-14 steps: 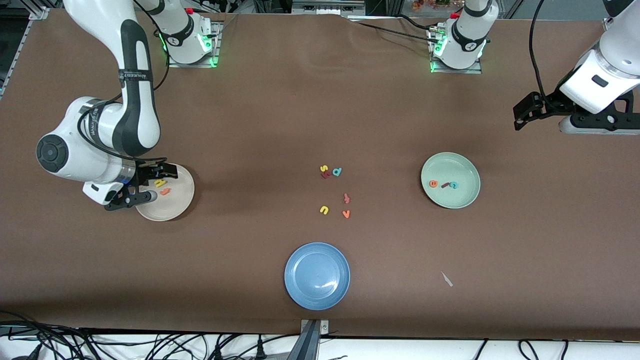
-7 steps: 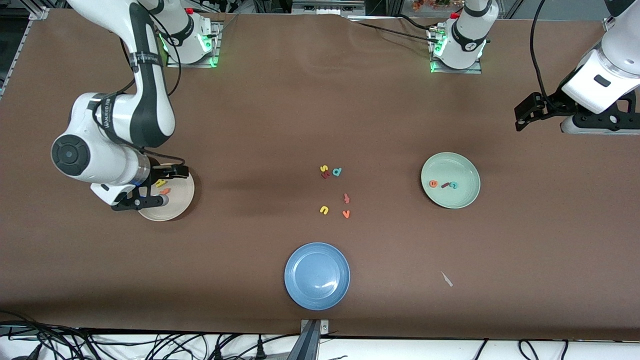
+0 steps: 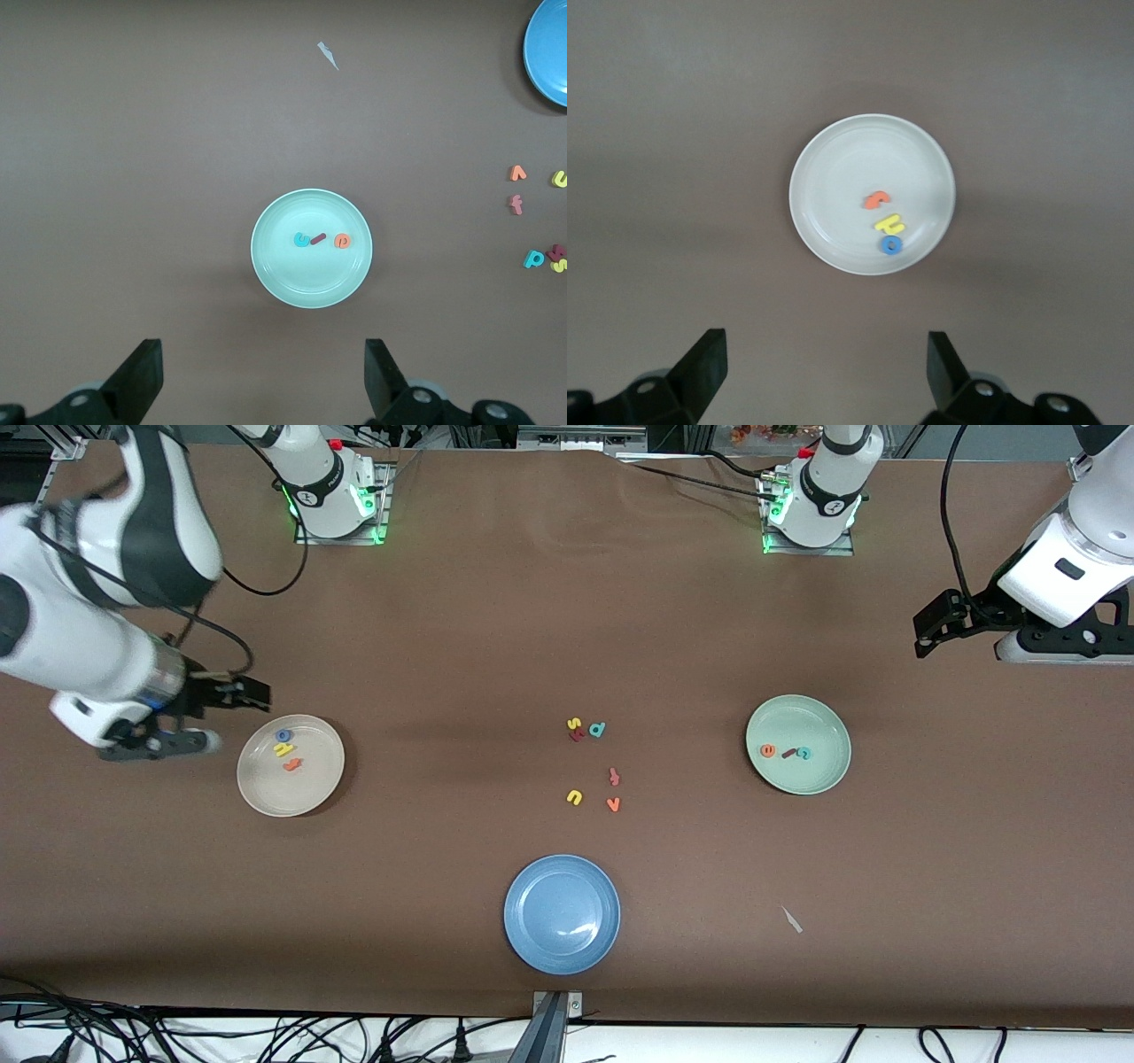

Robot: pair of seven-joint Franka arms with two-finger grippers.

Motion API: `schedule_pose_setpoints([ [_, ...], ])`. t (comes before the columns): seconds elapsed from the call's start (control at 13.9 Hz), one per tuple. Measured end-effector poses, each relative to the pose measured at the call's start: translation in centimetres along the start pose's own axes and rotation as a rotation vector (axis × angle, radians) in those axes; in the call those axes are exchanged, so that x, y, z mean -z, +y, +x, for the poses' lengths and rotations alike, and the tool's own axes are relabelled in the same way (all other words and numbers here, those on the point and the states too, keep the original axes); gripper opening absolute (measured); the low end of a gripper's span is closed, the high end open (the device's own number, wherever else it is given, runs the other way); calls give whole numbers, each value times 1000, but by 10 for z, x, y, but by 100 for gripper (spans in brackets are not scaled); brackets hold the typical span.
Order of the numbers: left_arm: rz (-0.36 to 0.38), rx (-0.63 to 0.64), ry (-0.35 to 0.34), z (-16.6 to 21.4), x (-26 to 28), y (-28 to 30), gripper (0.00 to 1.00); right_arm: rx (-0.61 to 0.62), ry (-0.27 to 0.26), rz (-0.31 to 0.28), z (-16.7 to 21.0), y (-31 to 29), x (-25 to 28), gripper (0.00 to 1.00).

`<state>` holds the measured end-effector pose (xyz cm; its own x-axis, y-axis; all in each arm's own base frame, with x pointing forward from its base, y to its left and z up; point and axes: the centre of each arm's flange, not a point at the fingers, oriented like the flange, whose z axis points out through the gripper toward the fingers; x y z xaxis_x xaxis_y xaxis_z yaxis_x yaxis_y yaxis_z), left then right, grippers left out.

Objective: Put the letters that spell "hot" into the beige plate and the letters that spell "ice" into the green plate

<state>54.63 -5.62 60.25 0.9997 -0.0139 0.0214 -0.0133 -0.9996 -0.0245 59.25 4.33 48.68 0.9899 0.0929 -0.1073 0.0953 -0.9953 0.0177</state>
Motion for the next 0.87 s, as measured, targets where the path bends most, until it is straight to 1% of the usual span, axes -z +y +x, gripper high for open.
schedule_pose_setpoints([
  [0.07,0,0,0,0,0,0,100,-12,8,1,-12,8,18,100],
  [0.29,0,-1,1,0,0,0,100,-13,-15,8,-39,28,47,100],
  [0.87,0,-1,1,0,0,0,100,-3,12,11,-49,33,71,100],
])
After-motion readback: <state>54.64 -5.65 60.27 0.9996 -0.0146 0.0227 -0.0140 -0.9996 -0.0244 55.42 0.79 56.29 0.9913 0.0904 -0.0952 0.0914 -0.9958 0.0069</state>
